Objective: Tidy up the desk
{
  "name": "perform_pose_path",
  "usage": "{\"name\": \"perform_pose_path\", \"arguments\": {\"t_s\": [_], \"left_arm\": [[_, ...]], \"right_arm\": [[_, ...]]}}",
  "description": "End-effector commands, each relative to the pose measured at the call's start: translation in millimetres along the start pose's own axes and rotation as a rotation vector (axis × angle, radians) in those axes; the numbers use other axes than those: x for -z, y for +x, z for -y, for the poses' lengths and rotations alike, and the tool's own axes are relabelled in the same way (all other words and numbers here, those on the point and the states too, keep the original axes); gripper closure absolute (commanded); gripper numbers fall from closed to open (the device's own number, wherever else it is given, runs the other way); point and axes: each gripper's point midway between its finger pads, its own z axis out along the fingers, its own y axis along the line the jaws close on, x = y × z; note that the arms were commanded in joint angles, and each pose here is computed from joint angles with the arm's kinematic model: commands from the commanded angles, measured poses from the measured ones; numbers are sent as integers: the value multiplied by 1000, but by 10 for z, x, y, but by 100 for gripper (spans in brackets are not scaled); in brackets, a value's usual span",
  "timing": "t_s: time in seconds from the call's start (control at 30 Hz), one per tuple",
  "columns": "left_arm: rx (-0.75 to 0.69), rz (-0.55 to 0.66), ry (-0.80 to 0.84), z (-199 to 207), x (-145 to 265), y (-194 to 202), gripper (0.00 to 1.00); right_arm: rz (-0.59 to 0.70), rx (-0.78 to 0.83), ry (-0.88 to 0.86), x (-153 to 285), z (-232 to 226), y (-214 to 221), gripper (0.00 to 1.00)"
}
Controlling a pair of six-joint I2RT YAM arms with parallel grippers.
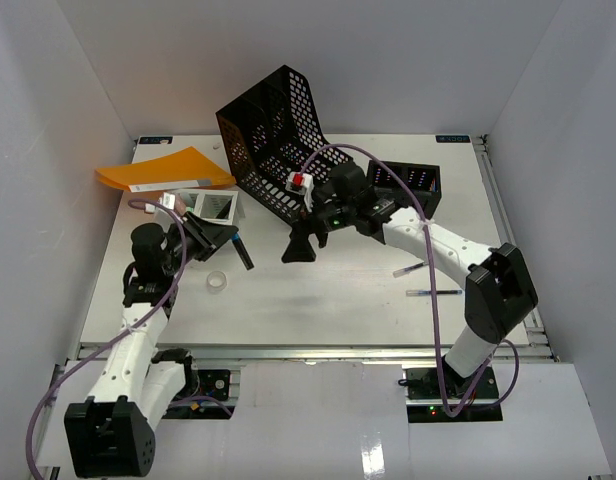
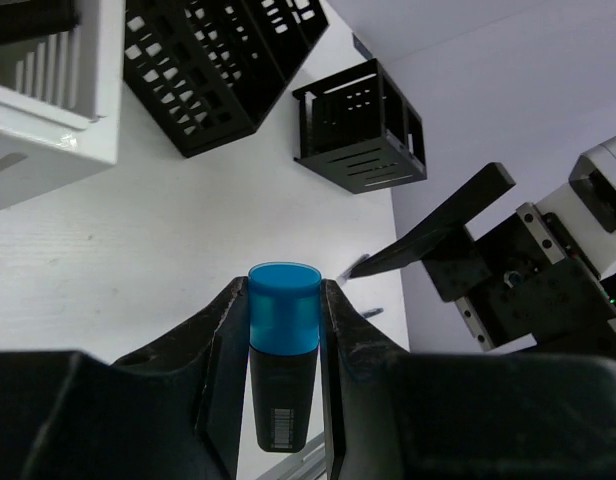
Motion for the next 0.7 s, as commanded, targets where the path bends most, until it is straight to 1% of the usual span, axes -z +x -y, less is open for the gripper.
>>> {"name": "perform_pose_path", "arguments": {"t_s": [0.0, 0.1, 0.17, 0.27, 0.4, 0.47, 0.5, 0.6, 0.67], "left_arm": [[-15, 23, 98, 403, -145, -76, 100], [-19, 27, 107, 470, -232, -55, 100], [-23, 19, 117, 517, -275, -12, 100], [-26, 20, 121, 530, -328, 2, 100], [-34, 19, 138, 603, -352, -2, 100], [-36, 16, 141, 619, -363, -2, 100], [-37, 15, 142, 625, -368, -1, 100], [-38, 16, 148, 644, -372, -1, 100], [-39, 15, 151, 657, -370, 5, 100]], "right_arm": [[153, -66, 136, -196, -19, -600, 5], [154, -83, 220, -293, 67, -628, 8], [149, -95, 226, -338, 59, -644, 10], [154, -111, 252, -374, 84, -671, 15], [144, -115, 343, -396, 235, -616, 23], [138, -119, 347, -421, 261, -585, 26], [135, -121, 347, -434, 269, -575, 29], [126, -126, 320, -493, 241, -553, 42], [119, -126, 291, -541, 201, -543, 47]]}}
